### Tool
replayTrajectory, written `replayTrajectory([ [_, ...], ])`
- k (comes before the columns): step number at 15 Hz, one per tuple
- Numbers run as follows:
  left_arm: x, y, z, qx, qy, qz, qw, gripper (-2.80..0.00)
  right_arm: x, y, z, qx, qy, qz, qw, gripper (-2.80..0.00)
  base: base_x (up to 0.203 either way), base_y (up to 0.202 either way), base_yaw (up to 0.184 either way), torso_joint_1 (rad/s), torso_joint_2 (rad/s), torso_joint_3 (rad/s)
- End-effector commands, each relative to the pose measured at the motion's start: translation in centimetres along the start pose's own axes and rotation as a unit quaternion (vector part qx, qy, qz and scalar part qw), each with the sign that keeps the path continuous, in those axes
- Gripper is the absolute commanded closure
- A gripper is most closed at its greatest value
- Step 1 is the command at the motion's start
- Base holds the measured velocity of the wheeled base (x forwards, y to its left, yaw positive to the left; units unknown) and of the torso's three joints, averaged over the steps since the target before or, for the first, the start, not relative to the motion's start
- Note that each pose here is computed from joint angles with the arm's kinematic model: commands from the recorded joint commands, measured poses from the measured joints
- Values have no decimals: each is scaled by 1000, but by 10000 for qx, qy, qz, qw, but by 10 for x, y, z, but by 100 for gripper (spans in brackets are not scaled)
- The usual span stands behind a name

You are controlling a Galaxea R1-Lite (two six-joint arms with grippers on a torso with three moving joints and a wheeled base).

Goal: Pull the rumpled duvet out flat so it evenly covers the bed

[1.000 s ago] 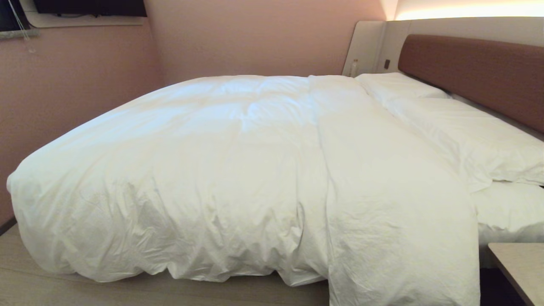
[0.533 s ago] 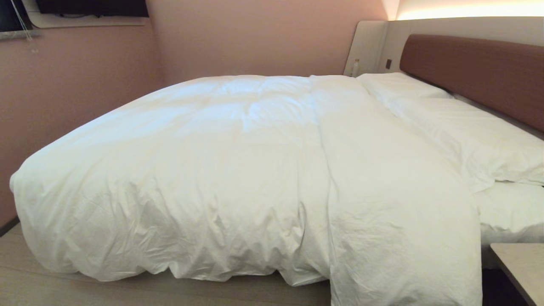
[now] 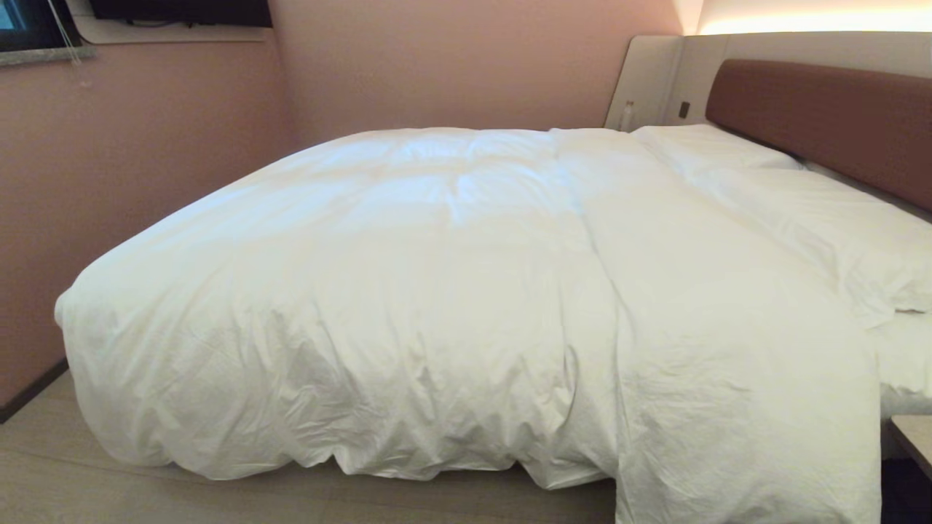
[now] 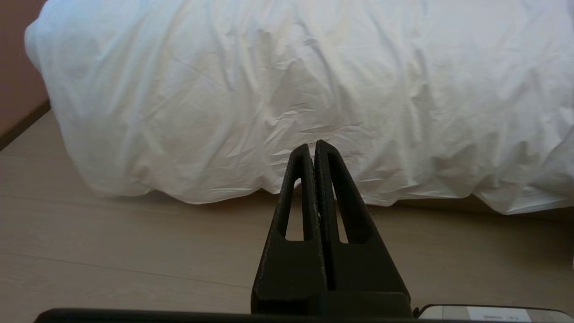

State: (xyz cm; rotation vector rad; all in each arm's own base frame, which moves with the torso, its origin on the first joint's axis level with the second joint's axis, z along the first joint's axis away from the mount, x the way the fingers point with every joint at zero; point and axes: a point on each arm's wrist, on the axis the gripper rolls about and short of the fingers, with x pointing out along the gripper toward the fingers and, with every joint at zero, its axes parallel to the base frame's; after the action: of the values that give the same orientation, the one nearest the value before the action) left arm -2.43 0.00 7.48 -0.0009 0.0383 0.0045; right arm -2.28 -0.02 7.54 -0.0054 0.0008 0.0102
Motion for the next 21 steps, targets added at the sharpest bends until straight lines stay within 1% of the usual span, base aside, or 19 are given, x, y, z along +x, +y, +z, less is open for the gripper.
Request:
replayTrajectory([
  [1, 0, 0, 0, -11, 0, 1, 10000, 0, 0, 0, 0, -4, -4, 3, 10000, 0, 0, 195, 2, 3, 2, 1],
  [21, 0, 0, 0, -64, -3, 24, 10000, 0, 0, 0, 0, -4, -4, 3, 10000, 0, 0, 195, 0, 2, 2, 2],
])
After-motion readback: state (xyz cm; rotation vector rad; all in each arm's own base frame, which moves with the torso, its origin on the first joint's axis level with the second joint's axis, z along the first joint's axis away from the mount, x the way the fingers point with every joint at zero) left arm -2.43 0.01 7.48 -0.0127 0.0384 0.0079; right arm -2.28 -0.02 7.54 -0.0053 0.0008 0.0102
